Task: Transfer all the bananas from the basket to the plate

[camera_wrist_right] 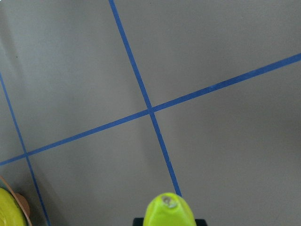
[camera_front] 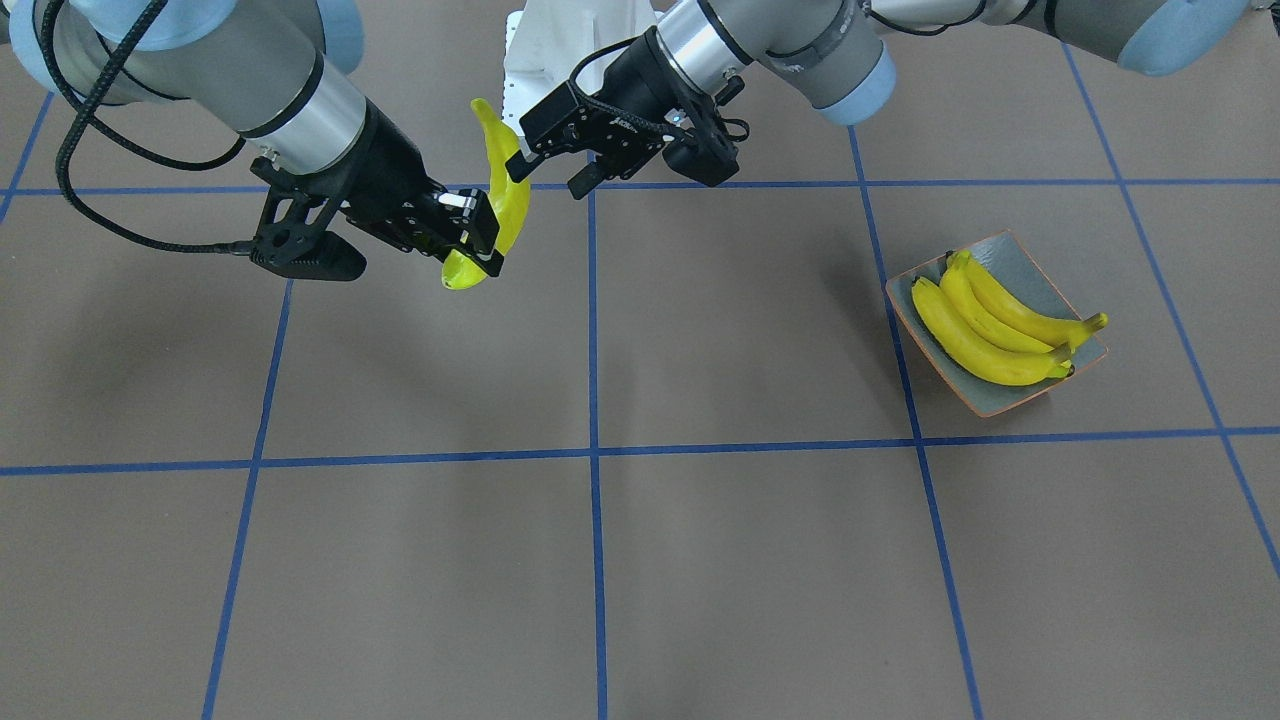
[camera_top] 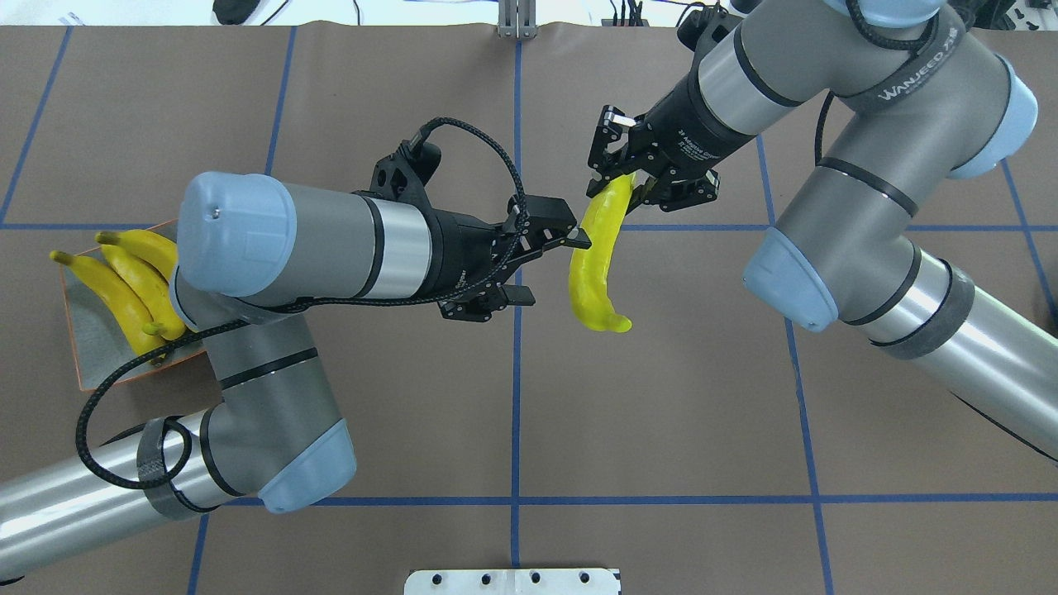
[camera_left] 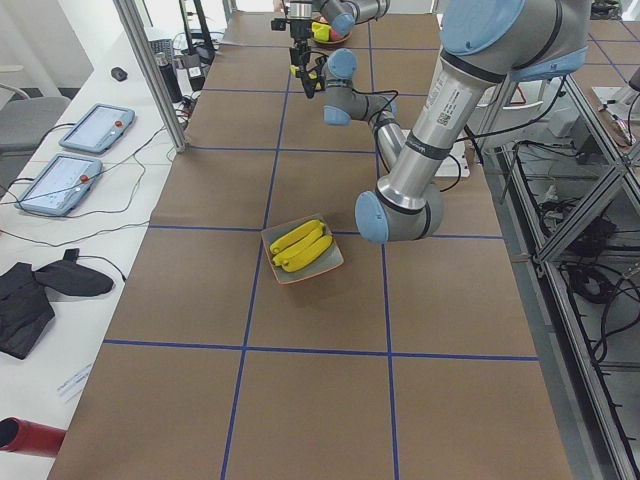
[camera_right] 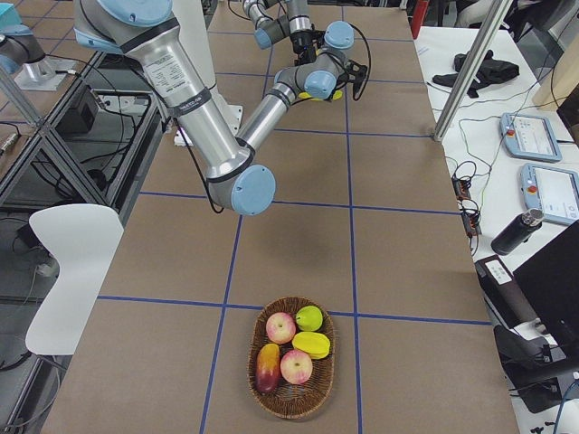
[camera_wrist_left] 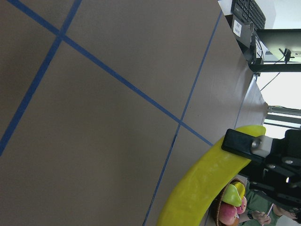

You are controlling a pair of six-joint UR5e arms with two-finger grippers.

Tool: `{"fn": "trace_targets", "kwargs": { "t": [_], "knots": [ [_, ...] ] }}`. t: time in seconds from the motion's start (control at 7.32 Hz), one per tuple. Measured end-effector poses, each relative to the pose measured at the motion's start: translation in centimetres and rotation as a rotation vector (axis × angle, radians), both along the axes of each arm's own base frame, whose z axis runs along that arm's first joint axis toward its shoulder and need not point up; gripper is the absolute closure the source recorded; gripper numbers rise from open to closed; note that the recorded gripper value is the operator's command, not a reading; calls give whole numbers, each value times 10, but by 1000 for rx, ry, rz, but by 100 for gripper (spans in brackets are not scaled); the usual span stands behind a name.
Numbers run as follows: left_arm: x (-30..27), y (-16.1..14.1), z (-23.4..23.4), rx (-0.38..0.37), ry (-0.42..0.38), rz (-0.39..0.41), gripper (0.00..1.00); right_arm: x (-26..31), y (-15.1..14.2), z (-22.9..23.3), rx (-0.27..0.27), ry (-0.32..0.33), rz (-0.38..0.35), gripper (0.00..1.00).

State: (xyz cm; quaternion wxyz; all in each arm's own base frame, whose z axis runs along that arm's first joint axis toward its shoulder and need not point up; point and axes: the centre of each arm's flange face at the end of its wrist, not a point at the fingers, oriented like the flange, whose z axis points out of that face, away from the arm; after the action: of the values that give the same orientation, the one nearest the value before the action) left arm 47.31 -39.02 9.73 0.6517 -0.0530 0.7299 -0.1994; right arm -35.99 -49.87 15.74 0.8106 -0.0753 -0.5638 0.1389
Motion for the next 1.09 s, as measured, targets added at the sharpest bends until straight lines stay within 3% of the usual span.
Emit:
{"fn": "trace_targets", "kwargs": {
  "t": [0.55, 0.68, 0.82, 0.96, 1.09],
  "knots": [
    [20, 14, -7, 3, 1, 24, 1, -1, 4, -2, 4, -5, -9, 100],
    [24, 18, -8, 4, 1, 27, 5, -1, 5, -3, 5, -6, -9, 100],
    [27, 20, -9, 5, 1, 25, 19, -1, 5, -3, 5, -6, -9, 100],
    [30, 23, -10, 7, 1, 25, 47, -1, 5, -3, 5, -7, -9, 100],
    [32, 24, -11, 8, 0, 27, 84, 0, 6, -3, 6, -8, -10, 100]
  ]
}}
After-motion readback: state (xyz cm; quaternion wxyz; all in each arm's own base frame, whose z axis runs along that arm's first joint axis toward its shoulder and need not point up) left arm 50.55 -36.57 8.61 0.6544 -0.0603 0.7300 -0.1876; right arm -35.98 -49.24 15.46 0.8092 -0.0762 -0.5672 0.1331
